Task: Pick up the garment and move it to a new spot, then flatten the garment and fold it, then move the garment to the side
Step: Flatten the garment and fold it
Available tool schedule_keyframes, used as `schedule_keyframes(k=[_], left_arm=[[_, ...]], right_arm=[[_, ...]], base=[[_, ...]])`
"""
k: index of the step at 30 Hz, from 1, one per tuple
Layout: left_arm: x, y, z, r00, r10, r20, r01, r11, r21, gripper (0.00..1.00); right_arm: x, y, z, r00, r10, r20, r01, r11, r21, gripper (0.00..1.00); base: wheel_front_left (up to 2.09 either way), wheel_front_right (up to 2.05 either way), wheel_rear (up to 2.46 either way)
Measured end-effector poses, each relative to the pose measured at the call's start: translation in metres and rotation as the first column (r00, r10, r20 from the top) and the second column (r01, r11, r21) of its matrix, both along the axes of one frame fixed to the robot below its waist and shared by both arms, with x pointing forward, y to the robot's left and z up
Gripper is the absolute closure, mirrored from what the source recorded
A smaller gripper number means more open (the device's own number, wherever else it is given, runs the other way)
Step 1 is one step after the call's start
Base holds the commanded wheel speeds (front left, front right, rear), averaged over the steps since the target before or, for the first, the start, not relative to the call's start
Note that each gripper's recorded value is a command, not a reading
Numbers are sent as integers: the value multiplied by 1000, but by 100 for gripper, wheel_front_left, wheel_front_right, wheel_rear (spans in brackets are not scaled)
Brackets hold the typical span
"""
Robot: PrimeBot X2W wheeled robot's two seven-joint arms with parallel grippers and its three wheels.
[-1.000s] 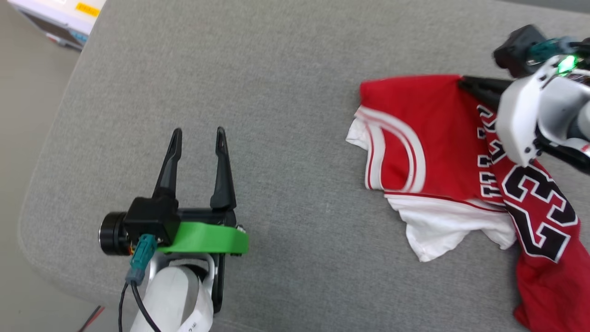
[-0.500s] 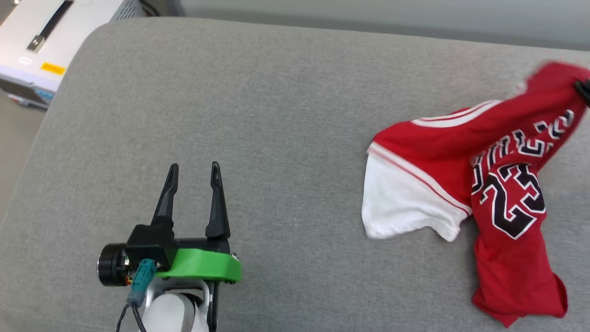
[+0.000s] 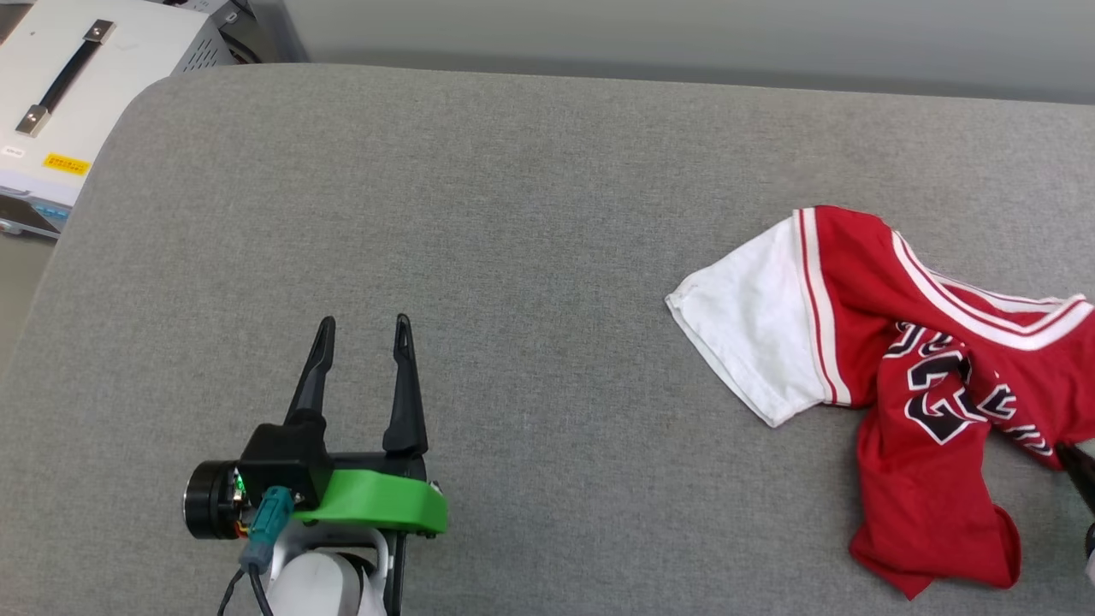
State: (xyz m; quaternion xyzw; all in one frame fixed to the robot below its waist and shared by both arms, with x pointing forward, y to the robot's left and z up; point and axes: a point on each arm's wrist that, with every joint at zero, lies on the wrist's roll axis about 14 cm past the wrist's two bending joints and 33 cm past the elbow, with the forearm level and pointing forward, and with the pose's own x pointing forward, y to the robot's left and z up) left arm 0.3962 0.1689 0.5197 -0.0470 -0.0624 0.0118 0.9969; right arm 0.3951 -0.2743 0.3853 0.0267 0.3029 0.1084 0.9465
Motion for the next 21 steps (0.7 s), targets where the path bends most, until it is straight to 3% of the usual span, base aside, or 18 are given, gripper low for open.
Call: schedule_keyframes(k=[2,5,6,7,12,14,17,21], left_arm=[[0,0,-1,1000,1,-3,-1,1000,1,0],[-1,2,0,1000,1,-2,-1,1000,3,0],[-2,3,1,1000,4,2,-4,1000,8,0],[-2,4,2,1000,6,6,-6,1000,11,0],[-1,6,11,999,-12,33,12,1000,28,0],[3,3,14,998,-39,44,37,999,32,0],[18,-7,24,991,-113,73,108,992,67,0],[43,-25,40,970,-219,106,207,972,115,0]], right_arm=[[-9,5,-12,999,-16,-30,17,1000,16,100],[-5,4,-9,998,-56,23,56,998,29,100],[-3,3,-5,996,-67,52,66,997,30,15],[1,0,0,993,-82,89,80,996,28,0],[22,-18,45,949,-131,286,137,991,1,0],[35,-25,81,899,-140,415,159,987,-13,0],[40,-17,133,787,-146,599,183,983,-1,0],[21,16,152,713,-150,685,176,984,32,0]], base=[[0,0,0],[0,0,0],[0,0,0],[0,0,0],[0,0,0],[0,0,0],[0,0,0],[0,0,0]])
